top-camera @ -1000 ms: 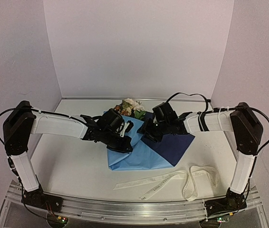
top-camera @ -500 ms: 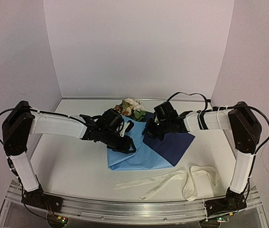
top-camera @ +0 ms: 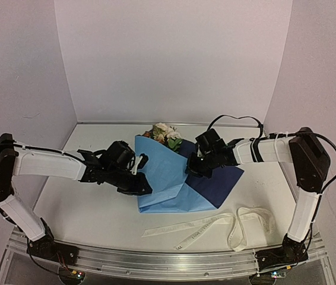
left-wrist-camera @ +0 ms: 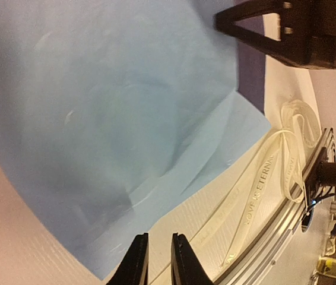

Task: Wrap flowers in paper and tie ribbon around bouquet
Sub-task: Press the fold line on the 2/3-folded wrapping paper.

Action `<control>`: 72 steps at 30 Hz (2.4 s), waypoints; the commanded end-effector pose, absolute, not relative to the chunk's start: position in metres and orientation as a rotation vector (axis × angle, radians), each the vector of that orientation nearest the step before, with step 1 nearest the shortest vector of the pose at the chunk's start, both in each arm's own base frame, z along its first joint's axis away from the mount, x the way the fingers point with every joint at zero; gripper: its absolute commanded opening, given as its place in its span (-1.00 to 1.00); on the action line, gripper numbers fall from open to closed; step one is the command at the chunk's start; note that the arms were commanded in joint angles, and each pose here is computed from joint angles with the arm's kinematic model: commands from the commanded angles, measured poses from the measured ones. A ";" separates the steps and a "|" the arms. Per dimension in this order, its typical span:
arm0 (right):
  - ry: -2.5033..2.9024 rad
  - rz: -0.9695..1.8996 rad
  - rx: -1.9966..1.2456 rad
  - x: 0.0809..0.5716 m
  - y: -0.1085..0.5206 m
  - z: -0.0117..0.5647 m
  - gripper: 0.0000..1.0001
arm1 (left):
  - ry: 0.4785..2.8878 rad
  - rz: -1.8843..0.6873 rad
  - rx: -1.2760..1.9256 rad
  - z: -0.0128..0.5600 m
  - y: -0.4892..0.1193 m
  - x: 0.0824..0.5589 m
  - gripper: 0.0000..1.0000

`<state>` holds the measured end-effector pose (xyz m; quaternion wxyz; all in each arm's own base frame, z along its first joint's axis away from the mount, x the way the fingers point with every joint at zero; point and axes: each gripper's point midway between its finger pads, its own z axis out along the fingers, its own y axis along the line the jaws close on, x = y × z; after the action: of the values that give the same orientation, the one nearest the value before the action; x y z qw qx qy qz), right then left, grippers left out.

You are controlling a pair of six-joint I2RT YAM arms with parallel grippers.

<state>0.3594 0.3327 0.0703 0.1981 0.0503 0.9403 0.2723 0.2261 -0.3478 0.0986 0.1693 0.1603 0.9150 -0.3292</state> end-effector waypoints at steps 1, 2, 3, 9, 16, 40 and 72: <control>2.611 0.688 0.103 0.367 0.322 0.082 -1.00 | 2.617 -0.947 0.395 0.094 -0.342 0.227 -0.81; 2.612 0.682 0.104 0.368 0.321 0.081 -1.00 | 2.633 -0.935 0.390 0.089 -0.340 0.226 -0.84; 2.612 0.677 0.105 0.370 0.320 0.082 -1.00 | 2.647 -0.929 0.387 0.084 -0.339 0.225 -0.87; 2.625 0.640 0.093 0.374 0.317 0.080 -1.00 | 2.689 -0.942 0.392 0.066 -0.342 0.221 -0.94; 2.635 0.604 0.126 0.382 0.307 0.075 -1.00 | 2.724 -0.982 0.406 0.055 -0.347 0.216 -0.95; 2.662 0.584 0.140 0.378 0.300 0.065 -1.00 | 2.830 -0.939 0.432 0.035 -0.338 0.201 -0.90; 2.669 0.412 0.036 0.368 0.273 0.077 -1.00 | 2.928 -0.971 0.431 0.000 -0.349 0.195 -0.92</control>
<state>0.3629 0.2843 0.0548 0.1910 0.0196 0.9665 0.1701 0.2081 -0.3599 0.0173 0.0420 0.1470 0.9330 -0.3258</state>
